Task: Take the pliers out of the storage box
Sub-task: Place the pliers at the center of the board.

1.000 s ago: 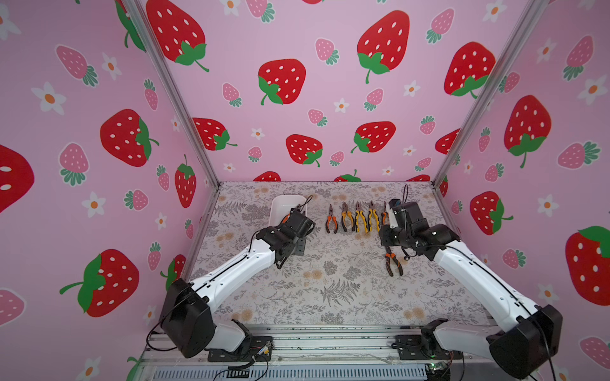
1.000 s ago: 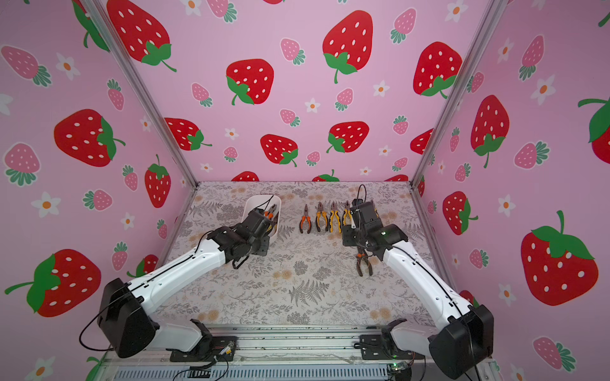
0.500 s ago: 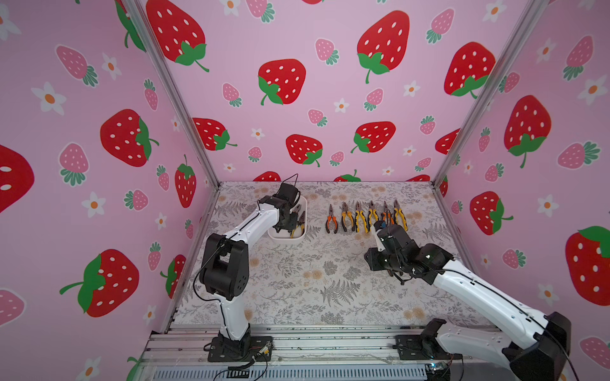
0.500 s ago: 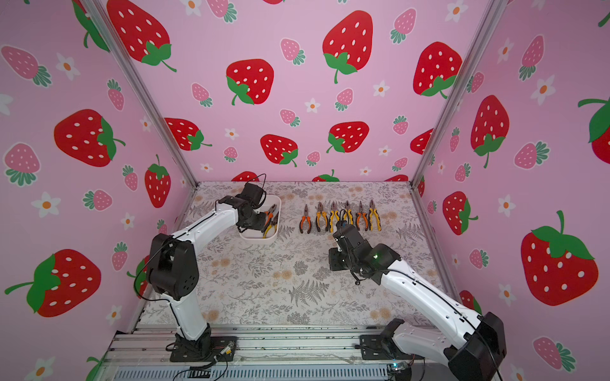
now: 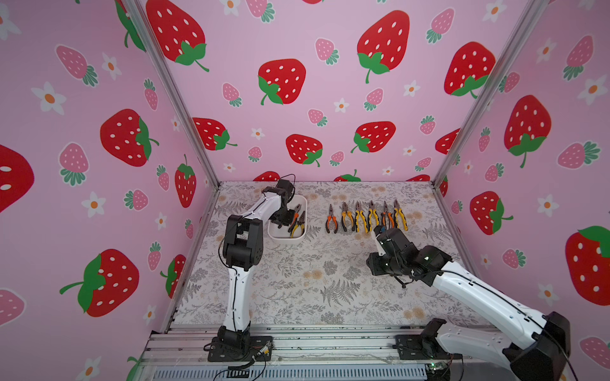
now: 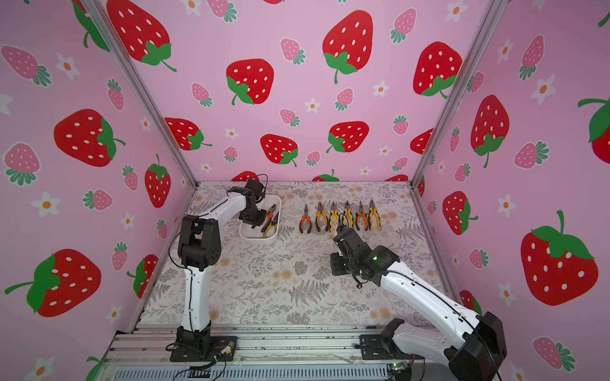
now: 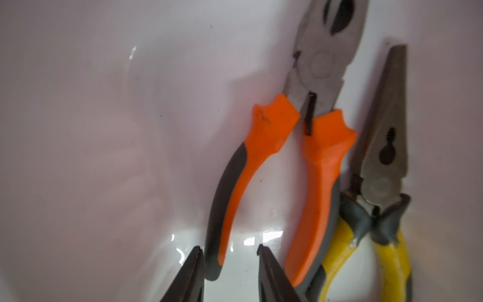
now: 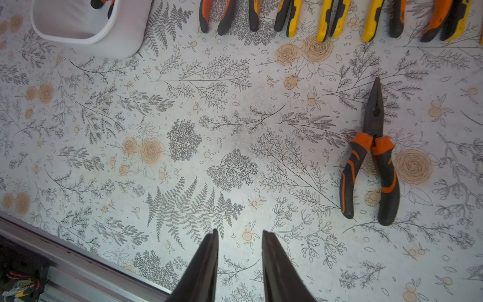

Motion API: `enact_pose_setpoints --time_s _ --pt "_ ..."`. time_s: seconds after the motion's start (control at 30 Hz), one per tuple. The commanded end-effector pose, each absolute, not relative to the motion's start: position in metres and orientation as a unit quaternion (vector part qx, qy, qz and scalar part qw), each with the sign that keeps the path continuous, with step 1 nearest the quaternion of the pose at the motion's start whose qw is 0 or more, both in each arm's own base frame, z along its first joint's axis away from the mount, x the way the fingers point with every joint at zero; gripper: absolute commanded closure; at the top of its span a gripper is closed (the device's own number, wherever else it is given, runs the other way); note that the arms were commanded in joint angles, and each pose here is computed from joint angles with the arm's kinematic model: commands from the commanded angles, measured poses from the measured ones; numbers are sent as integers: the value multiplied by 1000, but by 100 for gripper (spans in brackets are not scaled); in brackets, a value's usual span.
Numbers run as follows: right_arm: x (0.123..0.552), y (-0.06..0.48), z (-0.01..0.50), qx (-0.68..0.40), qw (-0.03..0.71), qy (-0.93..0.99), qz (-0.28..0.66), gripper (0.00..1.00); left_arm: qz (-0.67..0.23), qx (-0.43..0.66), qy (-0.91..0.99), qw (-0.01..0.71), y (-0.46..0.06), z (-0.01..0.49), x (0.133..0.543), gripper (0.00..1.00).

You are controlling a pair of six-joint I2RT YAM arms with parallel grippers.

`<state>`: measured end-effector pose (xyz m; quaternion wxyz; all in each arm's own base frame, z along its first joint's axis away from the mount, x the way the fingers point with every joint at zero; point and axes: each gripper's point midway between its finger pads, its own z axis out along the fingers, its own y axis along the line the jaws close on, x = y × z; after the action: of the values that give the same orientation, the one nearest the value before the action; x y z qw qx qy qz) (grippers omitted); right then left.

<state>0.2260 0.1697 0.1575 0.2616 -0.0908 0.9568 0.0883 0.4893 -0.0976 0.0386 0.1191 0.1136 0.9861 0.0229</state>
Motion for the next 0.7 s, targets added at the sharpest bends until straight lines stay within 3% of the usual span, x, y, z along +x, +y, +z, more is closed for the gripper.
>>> enact_pose_setpoints --time_s 0.0,0.67 --pt "221 173 146 -105 243 960 86 67 15 112 986 119 -92 48 493 63" --pt "224 175 145 -111 242 960 82 67 8 103 991 81 -91 21 486 63"
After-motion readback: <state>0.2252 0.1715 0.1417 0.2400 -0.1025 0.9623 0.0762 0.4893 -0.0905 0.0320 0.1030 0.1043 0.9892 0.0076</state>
